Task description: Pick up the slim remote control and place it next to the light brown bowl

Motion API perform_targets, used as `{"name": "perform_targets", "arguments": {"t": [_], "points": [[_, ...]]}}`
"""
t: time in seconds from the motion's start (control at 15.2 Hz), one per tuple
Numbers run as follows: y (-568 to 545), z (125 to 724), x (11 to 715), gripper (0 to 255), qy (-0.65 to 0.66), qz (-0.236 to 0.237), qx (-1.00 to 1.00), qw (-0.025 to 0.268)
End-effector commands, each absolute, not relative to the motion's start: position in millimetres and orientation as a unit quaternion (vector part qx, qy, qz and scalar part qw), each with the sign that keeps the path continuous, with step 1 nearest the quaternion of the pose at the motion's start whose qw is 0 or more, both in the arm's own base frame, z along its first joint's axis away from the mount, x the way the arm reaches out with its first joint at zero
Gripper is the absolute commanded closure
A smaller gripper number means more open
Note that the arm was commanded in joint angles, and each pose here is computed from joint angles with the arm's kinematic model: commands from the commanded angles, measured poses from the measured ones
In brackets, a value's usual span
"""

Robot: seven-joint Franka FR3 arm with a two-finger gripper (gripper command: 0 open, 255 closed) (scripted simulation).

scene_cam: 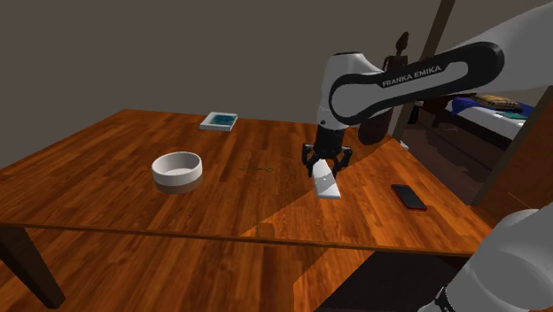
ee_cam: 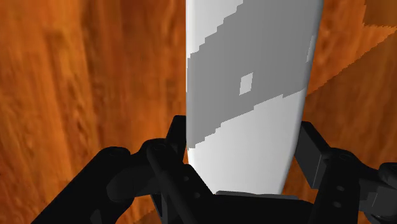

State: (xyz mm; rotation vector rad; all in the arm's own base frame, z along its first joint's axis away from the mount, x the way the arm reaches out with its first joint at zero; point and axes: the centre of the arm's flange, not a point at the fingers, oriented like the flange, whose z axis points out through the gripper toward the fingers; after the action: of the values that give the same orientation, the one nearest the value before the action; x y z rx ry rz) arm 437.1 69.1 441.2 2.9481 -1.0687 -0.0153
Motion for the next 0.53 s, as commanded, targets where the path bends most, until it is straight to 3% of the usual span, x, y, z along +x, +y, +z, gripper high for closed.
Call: {"name": "perform_targets", "arguments": {"t": [0.0,0.46], "points": [[90.2,441.2,454.1,255,-0.341,-0.005,0.94,0.002],[162.3,441.5,512.0,255,-0.341,-0.005,0.94,0.002]]}}
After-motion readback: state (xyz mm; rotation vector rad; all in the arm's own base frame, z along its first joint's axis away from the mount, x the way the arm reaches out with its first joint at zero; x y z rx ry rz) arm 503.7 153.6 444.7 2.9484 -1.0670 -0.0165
